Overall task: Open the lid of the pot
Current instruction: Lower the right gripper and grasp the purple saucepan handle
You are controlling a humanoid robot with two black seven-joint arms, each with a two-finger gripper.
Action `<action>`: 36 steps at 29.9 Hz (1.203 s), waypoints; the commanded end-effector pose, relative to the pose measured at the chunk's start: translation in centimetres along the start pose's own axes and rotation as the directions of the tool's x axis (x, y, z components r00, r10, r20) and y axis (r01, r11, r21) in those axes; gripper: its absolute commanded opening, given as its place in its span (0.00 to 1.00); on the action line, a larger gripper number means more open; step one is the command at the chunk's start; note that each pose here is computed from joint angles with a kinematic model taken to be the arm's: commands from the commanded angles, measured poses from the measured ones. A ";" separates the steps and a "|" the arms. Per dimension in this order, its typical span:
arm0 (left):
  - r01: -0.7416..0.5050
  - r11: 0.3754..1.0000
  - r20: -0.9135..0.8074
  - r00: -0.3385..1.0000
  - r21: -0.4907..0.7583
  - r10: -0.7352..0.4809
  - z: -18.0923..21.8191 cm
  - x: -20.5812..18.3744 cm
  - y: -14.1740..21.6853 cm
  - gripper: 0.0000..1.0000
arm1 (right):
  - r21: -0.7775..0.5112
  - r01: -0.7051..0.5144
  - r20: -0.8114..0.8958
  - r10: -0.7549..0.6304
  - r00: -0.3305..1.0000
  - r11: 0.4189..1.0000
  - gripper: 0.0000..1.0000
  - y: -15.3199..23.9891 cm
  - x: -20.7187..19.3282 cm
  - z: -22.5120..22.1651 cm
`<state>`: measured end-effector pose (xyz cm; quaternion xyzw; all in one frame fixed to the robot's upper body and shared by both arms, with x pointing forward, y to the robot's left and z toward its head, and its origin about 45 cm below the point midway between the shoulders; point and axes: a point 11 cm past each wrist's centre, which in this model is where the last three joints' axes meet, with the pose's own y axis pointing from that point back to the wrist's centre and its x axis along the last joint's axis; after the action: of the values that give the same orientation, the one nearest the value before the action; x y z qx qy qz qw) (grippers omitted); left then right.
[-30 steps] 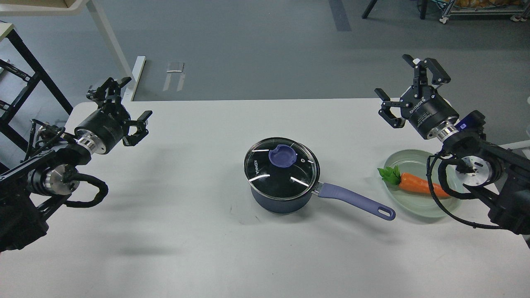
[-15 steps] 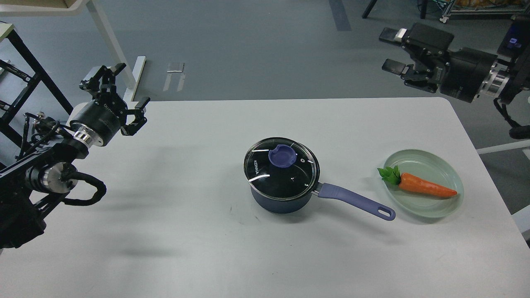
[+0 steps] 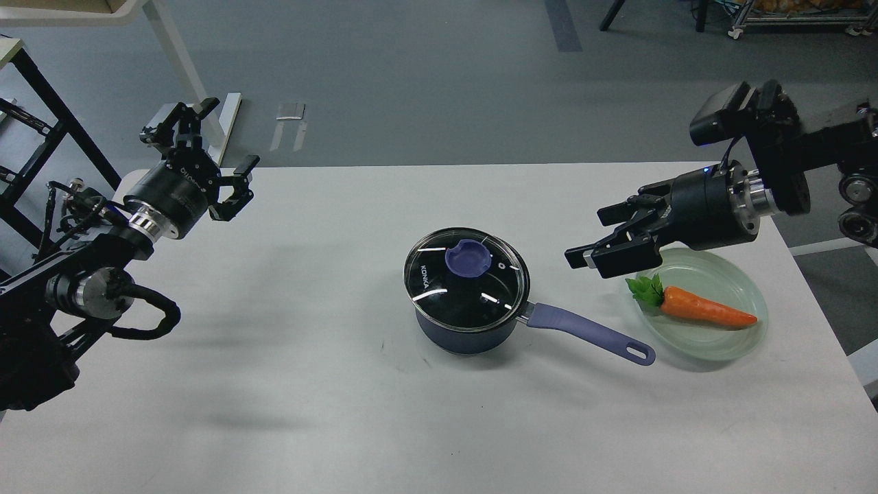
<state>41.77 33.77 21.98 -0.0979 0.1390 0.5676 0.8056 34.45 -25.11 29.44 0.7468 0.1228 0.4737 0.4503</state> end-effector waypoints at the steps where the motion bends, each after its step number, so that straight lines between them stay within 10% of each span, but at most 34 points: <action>1: 0.002 1.000 0.000 1.000 -0.001 -0.002 0.0 -0.5 -0.1 0.99 | -0.031 0.074 -0.112 -0.077 0.991 0.997 0.99 -1.0 -2.5 0.4; 22: -0.002 1.000 0.001 1.000 -0.004 0.002 0.1 -0.6 -0.1 0.99 | 0.053 0.168 -0.105 -0.162 0.981 0.984 0.93 -5.5 -6.3 -1.0; 36: 0.002 1.000 -0.001 1.000 -0.007 -0.002 0.1 -1.0 -0.3 0.99 | 0.046 0.204 -0.136 -0.196 0.971 0.978 0.56 -6.2 -6.8 -0.9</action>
<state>41.71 32.83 22.46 -0.1011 0.1373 0.5673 0.8057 31.69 -25.20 20.65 0.7135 0.2386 0.4690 0.4626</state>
